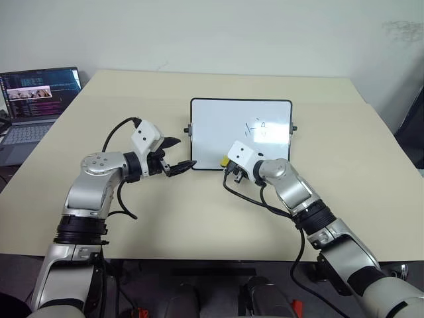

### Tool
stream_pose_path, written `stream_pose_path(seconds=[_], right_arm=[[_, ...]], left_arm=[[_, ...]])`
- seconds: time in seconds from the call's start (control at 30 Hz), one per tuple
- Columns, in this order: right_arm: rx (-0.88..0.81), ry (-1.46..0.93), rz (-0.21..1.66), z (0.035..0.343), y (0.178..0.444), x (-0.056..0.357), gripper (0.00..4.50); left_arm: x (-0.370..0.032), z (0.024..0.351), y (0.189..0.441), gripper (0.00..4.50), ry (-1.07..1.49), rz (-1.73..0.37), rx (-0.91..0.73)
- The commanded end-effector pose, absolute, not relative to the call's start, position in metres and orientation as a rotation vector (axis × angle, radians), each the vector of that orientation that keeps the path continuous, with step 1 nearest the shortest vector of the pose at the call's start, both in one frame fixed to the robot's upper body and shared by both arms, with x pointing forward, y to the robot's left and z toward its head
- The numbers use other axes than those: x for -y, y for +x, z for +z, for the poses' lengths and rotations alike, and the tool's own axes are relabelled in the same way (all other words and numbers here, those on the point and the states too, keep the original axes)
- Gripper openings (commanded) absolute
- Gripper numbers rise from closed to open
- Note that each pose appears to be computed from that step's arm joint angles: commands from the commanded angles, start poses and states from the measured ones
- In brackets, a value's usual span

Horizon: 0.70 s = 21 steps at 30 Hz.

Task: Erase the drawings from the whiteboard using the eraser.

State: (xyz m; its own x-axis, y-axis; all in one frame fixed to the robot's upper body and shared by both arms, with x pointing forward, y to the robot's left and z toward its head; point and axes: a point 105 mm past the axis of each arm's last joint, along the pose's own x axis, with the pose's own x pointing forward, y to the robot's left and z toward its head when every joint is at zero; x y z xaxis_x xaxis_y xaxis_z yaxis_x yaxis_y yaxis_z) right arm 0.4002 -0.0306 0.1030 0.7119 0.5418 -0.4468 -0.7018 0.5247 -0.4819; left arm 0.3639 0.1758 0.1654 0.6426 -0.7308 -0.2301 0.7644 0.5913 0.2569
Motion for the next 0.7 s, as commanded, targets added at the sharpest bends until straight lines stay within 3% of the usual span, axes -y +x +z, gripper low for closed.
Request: stream_pose_path(seconds=[0.03,0.1,0.33,0.53,0.7], right_arm=[[-0.348,-0.681,0.523,0.099,0.424,0.085,0.98],[-0.318,-0.664,0.55,0.112,0.422,0.084,0.98],[-0.048,-0.536,0.73,0.22,0.38,0.066,0.98],[0.056,-0.5,0.763,0.259,0.367,0.064,0.98],[0.089,-0.487,0.599,0.275,0.386,0.082,0.98]], left_arm=[[-0.17,0.179,0.365,4.5,0.377,-0.89,-0.052],[-0.168,0.182,0.365,4.5,0.377,-0.895,-0.04],[-0.167,0.21,0.365,4.5,0.388,-0.91,0.037],[-0.155,0.212,0.366,4.5,0.388,-0.945,0.047],[-0.147,0.215,0.368,4.5,0.393,-0.971,0.059]])
